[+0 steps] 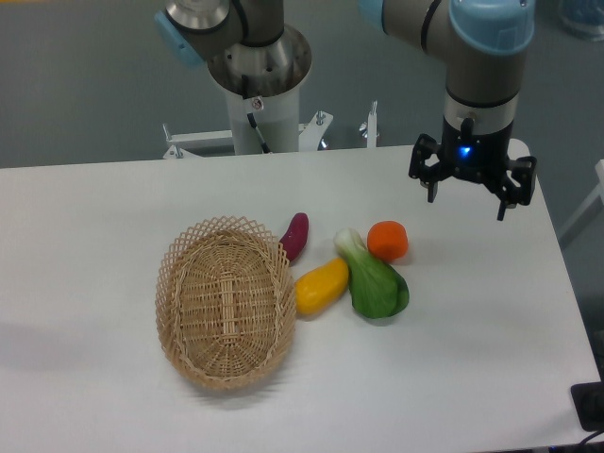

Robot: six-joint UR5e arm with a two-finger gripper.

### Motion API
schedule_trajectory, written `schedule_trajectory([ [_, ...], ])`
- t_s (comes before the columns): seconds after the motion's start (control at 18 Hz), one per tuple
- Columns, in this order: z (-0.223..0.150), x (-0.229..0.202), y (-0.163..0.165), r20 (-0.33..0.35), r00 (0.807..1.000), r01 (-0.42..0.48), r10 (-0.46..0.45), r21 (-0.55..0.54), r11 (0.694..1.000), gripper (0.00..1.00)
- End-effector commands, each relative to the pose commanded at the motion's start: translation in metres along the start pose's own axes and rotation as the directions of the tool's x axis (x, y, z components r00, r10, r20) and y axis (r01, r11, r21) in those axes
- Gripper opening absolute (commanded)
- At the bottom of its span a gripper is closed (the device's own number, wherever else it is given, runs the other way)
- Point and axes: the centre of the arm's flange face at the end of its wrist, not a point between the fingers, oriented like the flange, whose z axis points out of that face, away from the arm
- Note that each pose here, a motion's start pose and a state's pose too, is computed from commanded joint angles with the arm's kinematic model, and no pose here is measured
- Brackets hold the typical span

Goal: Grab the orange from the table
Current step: 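Move the open gripper toward the orange beside the bok choy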

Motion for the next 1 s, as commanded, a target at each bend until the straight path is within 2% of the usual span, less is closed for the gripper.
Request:
schedule_trajectory([
  [0.39,0.003,0.002,-0.002,0.002,1.0,0.0,0.0,0.0,1.0,1.0],
  [0.61,0.026,0.011,0.001,0.036,0.999,0.002,-0.003,0.018,1.0,1.0],
  [0.67,0.024,0.014,0.001,0.058,0.998,0.014,-0.016,0.023,1.0,1.0],
  [0.89,0.032,0.025,-0.015,0.05,0.987,0.151,-0.153,0.044,0.988,1.0],
  [0.94,0.033,0.025,-0.017,0.052,0.989,0.133,-0.135,0.048,0.99,1.0],
  [1.0,0.045,0.032,-0.021,0.038,0.998,0.043,-0.044,0.025,0.999,1.0],
])
